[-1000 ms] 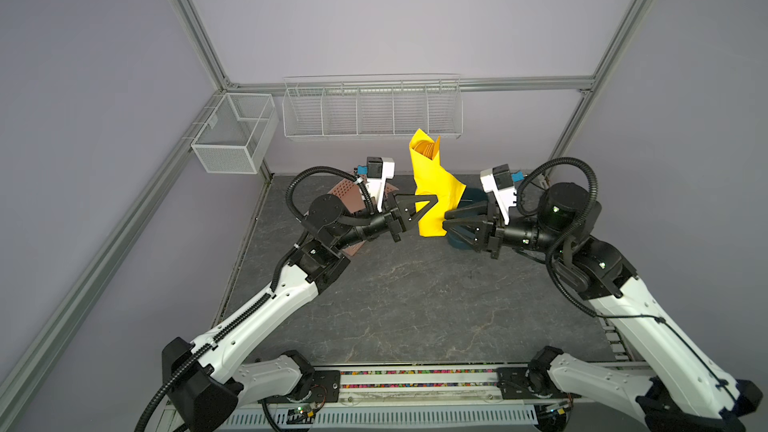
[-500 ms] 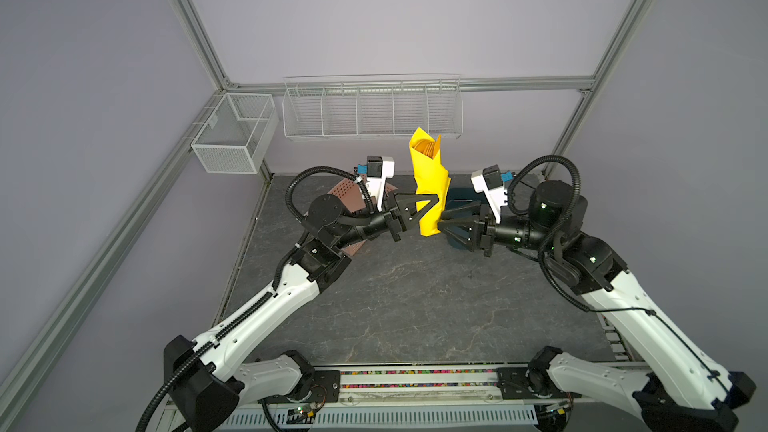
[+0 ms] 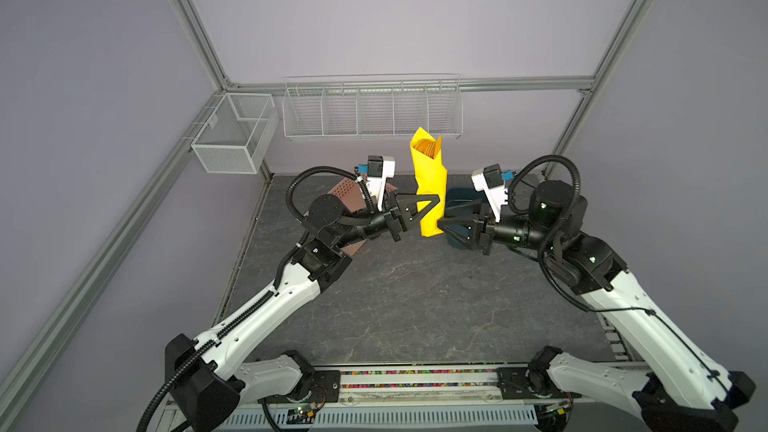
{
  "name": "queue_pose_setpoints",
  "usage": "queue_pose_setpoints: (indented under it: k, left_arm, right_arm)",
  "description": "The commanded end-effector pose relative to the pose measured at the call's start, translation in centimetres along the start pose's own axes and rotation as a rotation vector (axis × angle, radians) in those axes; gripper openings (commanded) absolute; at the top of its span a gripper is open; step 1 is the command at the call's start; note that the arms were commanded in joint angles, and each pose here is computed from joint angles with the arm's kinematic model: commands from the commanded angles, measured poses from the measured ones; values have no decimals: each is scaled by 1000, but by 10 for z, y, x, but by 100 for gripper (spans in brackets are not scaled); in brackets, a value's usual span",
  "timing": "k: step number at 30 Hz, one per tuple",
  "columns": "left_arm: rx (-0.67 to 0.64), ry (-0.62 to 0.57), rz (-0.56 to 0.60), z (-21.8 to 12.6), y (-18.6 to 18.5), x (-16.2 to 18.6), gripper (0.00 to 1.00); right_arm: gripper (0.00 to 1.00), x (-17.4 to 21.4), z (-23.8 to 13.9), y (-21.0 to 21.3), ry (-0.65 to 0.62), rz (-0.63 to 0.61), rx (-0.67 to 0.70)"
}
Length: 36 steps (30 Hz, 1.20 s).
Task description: Place the utensils on the paper napkin and roll it up
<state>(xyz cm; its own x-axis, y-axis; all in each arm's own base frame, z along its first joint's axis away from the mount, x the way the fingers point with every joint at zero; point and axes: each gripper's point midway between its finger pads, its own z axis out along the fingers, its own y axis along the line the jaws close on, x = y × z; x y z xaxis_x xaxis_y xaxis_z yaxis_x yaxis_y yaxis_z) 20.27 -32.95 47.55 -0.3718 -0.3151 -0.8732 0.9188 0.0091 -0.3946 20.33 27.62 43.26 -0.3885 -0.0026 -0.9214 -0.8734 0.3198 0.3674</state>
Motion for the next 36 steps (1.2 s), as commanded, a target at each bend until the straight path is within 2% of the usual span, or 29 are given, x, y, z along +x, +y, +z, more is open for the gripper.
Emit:
queue_pose_setpoints:
  k: [1, 16, 36]
  left_arm:
    - [45, -25, 23, 2, -13, -13, 3]
    - [78, -34, -4, 6, -15, -14, 3]
    - [132, -31, -31, 10, -18, -13, 3]
  right_arm:
    - [49, -16, -7, 10, -59, -63, -14]
    - [45, -7, 3, 26, -20, -56, -134]
    - [34, -1, 18, 37, 11, -49, -189]
